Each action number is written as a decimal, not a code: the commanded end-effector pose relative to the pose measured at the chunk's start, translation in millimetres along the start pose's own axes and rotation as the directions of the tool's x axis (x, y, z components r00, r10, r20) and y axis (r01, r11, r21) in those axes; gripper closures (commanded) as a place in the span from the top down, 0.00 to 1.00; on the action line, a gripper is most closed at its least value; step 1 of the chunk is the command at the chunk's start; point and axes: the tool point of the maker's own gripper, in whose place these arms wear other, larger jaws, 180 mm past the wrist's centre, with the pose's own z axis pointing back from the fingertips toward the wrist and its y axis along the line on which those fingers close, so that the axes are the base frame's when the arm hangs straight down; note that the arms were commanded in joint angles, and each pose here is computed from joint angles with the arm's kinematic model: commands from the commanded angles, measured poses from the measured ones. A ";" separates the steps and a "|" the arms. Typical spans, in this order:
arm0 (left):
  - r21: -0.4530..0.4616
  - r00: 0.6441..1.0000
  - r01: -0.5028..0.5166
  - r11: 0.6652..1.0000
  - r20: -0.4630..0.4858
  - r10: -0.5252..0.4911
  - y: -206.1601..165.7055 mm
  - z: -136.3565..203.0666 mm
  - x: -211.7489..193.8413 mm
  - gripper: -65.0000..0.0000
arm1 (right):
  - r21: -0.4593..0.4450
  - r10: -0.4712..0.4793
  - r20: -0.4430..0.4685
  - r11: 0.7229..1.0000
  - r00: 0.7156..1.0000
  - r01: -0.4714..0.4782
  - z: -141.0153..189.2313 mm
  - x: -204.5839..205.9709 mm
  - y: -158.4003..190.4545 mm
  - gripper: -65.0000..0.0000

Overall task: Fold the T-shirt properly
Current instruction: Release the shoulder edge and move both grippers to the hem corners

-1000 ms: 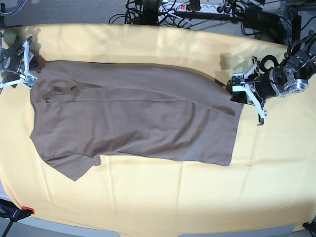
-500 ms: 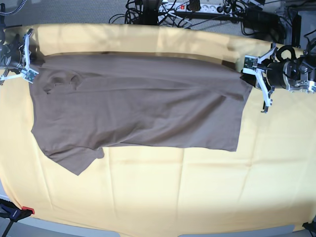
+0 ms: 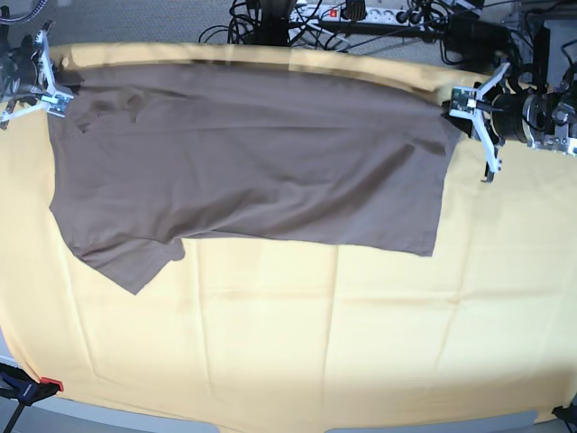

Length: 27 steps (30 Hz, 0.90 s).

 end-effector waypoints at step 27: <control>0.262 0.975 -0.212 0.942 -0.004 0.220 87.1 71.0 -5.0 0.50 | -0.265 0.045 0.006 0.963 0.999 -0.042 71.8 21.2 -54.1 0.55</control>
